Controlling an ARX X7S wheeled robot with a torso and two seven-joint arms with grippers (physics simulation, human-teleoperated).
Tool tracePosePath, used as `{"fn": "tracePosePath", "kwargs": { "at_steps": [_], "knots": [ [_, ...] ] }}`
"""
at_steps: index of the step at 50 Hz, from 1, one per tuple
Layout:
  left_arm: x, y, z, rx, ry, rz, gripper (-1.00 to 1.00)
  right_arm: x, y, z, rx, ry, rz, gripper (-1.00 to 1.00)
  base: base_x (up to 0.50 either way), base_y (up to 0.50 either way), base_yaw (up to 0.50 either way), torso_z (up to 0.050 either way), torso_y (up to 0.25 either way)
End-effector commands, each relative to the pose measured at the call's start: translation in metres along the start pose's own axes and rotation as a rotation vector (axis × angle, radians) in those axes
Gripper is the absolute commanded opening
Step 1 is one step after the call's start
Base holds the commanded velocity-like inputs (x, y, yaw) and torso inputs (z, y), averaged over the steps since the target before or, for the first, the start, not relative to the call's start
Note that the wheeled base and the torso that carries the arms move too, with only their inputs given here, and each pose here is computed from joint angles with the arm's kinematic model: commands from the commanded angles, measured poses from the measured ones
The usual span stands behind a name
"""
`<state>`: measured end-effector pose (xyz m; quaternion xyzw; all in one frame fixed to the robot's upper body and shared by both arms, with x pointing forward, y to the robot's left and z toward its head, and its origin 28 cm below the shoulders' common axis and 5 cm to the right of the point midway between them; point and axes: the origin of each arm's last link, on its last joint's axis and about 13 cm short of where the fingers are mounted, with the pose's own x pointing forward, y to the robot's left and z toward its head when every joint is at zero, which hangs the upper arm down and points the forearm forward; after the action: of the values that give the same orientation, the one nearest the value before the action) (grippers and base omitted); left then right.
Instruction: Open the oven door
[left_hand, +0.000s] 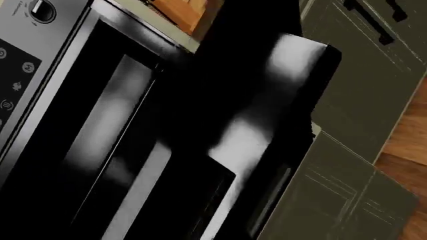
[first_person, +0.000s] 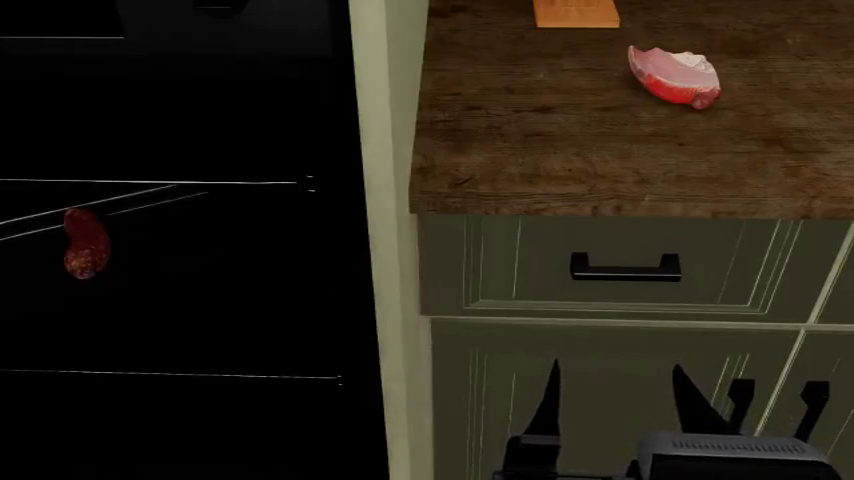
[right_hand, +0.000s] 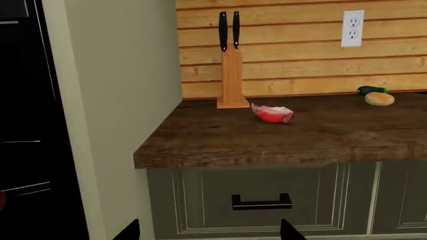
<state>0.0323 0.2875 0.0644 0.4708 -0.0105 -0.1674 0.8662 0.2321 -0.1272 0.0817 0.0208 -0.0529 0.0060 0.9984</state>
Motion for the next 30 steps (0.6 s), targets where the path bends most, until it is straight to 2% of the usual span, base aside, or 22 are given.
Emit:
{"fn": "tracePosePath", "kwargs": {
  "at_steps": [1,20,30],
  "knots": [
    [-0.092,-0.046,-0.009,-0.323,0.393,-0.904,-1.00,0.000,0.000,0.001,-0.001,-0.003,-0.001,1.00,0.02,0.00,-0.01,0.000,0.000],
    [-0.102,-0.048,-0.003,-0.333,0.386,-0.940,-1.00,-0.002,0.000,0.000,0.002,-0.002,-0.003,1.00,0.01,0.00,0.00,0.000,0.000],
    [-0.116,-0.055,0.005,-0.370,0.401,-1.021,-1.00,-0.002,-0.001,0.000,-0.002,-0.001,-0.006,1.00,0.00,0.00,0.00,0.000,0.000]
  ]
}}
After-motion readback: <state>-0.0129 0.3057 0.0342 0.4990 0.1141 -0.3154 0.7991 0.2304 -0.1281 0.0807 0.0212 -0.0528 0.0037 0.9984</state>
